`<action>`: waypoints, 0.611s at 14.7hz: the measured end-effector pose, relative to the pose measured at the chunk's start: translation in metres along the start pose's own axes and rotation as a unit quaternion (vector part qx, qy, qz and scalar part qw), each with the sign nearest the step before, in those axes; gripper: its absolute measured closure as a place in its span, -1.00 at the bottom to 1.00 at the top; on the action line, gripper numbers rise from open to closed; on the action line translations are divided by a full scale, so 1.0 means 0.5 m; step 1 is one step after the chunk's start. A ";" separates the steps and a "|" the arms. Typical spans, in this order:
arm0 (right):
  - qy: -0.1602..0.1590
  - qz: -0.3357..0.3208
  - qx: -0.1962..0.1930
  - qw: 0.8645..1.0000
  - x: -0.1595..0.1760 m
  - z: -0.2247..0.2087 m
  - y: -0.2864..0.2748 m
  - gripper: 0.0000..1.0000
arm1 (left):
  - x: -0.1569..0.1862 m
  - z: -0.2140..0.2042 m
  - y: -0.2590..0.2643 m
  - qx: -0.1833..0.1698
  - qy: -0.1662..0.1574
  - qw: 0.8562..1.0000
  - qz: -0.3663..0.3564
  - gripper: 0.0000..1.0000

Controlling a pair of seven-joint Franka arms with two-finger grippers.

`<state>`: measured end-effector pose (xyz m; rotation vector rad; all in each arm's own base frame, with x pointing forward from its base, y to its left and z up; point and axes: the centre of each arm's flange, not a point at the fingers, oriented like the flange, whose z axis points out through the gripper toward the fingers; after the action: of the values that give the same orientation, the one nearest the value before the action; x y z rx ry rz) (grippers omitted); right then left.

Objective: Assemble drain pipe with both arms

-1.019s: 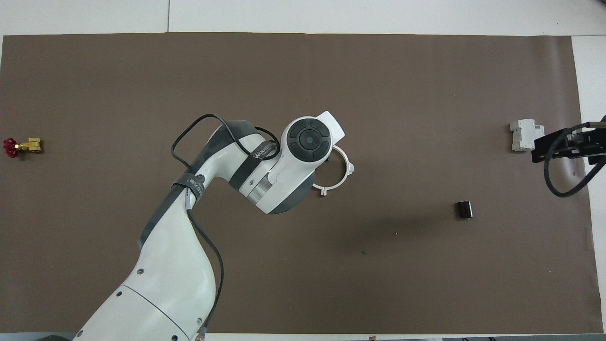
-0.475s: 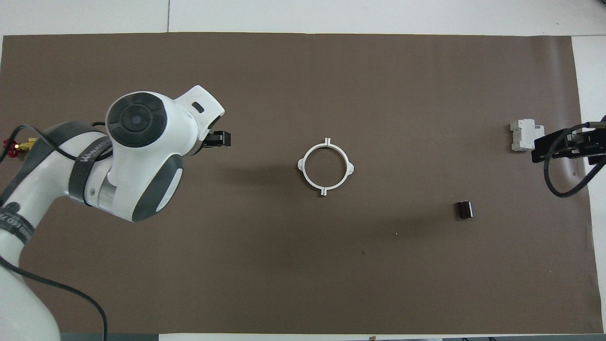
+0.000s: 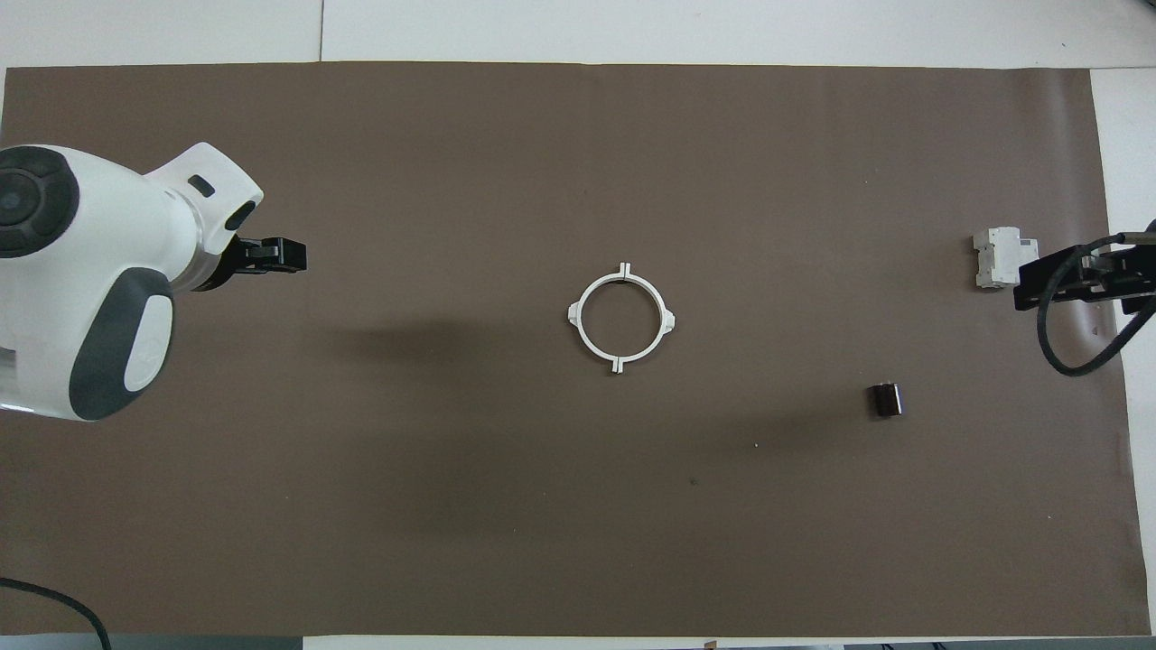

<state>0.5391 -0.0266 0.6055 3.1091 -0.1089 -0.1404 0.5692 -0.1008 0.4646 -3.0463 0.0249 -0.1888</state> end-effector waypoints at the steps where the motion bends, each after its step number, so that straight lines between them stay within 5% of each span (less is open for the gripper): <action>1: 0.000 0.000 0.000 1.000 0.000 0.000 0.000 -1.00 | -0.002 -0.015 -0.032 -0.005 -0.002 1.000 -0.003 -1.00; 9: 0.000 0.000 0.002 1.000 0.000 0.000 -0.001 -1.00 | -0.003 -0.209 -0.191 -0.043 -0.022 0.999 -0.013 -1.00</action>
<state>0.5391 -0.0261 0.6055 3.1127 -0.1086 -0.1403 0.5556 -0.0150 0.5761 -3.1364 -0.0109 -0.1242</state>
